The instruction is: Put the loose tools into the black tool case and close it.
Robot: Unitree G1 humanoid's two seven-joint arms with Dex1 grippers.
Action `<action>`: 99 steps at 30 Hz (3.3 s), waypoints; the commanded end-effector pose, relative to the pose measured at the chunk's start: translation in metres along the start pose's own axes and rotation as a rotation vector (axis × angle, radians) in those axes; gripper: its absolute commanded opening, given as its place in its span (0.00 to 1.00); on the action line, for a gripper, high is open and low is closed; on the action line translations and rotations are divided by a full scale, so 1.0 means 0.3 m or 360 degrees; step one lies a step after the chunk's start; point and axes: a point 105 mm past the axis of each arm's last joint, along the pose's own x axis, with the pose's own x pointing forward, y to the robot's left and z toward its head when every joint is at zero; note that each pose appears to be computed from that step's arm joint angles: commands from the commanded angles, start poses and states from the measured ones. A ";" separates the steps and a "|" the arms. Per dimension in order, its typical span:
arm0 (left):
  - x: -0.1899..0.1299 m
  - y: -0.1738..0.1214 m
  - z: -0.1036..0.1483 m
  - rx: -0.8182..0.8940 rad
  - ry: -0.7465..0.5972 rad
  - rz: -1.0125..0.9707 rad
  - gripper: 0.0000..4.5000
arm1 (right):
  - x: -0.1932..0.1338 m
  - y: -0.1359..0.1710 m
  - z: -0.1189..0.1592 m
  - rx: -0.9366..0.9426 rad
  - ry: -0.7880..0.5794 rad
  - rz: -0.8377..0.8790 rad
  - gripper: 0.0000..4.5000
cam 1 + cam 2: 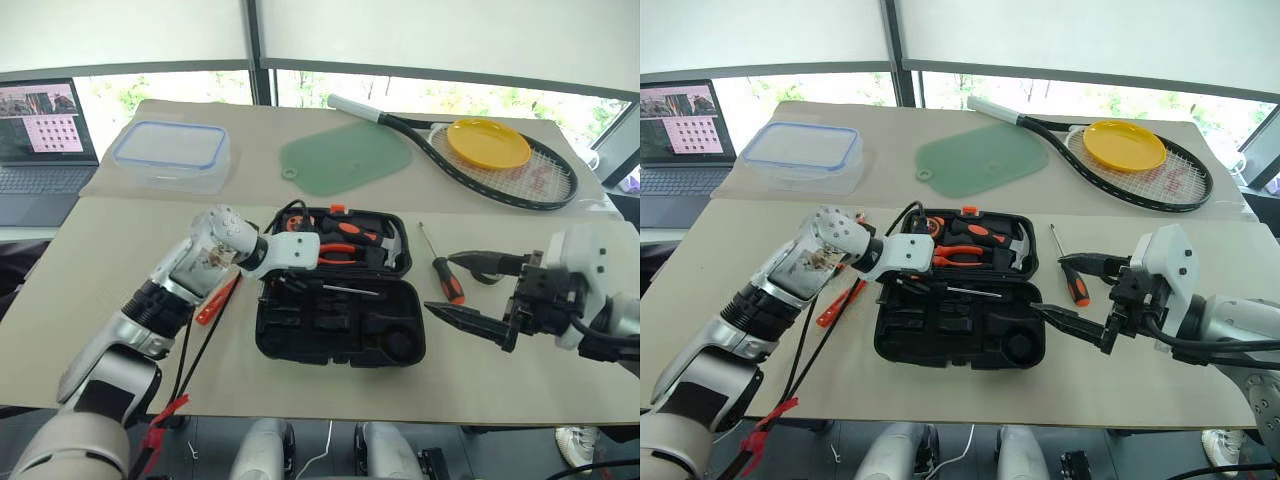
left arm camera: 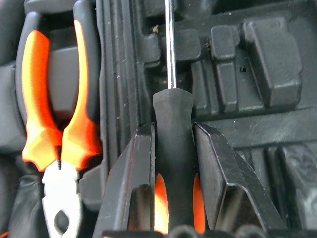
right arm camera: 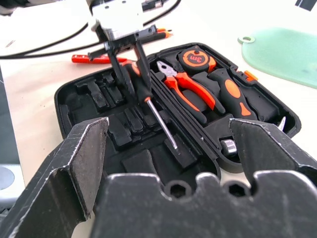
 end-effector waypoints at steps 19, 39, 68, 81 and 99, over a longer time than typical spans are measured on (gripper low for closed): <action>-0.051 0.057 0.109 -0.0135 -0.0192 0.0098 0.65 | 0.023 0.010 0.016 -0.0012 -0.0057 0.0027 1.00; 0.078 -0.006 -0.033 0.0044 0.0104 -0.0010 0.01 | 0.014 0.011 -0.006 0.0012 -0.0019 -0.0009 1.00; 0.078 0.027 0.036 0.0002 -0.0084 -0.0021 0.01 | 0.008 -0.004 -0.025 0.0025 -0.0005 -0.0068 1.00; 0.038 0.073 0.072 -0.0085 -0.0266 0.0075 0.01 | -0.026 -0.046 -0.052 0.0024 0.0036 -0.0273 1.00; -0.379 -0.047 0.209 -0.0441 -0.0988 -0.0062 0.99 | -0.440 -0.073 -0.324 0.0502 0.0478 -0.1045 1.00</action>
